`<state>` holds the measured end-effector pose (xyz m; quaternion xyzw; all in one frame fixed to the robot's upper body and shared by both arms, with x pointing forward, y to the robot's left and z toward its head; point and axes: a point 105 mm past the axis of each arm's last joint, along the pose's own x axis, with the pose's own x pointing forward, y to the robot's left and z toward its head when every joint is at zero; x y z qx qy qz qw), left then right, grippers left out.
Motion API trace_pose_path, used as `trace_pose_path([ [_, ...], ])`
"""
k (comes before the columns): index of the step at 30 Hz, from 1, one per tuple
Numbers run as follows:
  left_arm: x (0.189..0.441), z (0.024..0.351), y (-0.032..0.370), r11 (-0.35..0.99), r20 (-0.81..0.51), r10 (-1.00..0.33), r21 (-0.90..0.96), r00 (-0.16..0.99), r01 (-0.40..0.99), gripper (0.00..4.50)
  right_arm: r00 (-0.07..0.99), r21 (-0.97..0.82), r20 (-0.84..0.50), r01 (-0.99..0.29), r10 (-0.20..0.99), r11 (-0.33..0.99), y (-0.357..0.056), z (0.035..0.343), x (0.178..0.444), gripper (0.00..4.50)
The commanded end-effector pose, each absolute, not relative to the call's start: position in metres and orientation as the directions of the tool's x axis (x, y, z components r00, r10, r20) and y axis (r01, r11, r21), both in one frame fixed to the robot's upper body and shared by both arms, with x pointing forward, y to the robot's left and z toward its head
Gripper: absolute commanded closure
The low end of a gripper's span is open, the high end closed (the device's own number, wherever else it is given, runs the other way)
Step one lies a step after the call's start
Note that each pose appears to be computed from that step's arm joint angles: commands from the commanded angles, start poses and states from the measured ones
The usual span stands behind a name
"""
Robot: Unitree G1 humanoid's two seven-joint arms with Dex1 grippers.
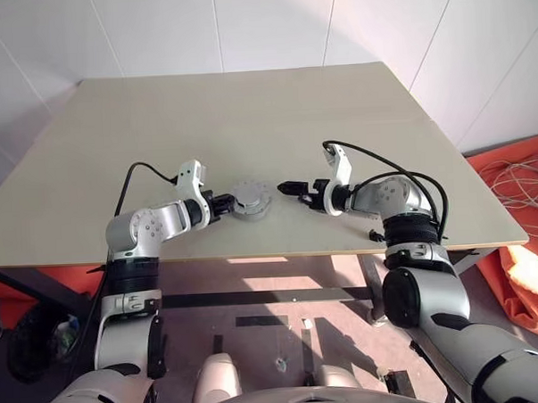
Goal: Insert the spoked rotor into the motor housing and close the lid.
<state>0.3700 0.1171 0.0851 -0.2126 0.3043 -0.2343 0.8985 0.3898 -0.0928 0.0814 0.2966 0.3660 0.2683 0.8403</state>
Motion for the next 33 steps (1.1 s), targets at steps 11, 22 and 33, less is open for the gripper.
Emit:
trace_pose_path([
  [11, 0.365, 0.074, 0.119, 0.814, -0.492, -0.538, -0.513, 0.684, 0.271, 4.5, 0.49, 0.792, -0.356, -0.293, 0.795, 0.535, -0.033, 0.094, 0.377, 0.02],
  [22, 0.364, 0.074, 0.123, 0.819, -0.495, -0.531, -0.508, 0.688, 0.267, 4.5, 0.532, 0.785, -0.304, -0.33, 0.79, 0.524, -0.021, 0.098, 0.388, 0.02],
  [33, 0.365, 0.074, 0.124, 0.822, -0.498, -0.527, -0.503, 0.689, 0.266, 4.5, 0.544, 0.801, -0.249, -0.35, 0.802, 0.486, -0.011, 0.107, 0.396, 0.02],
])
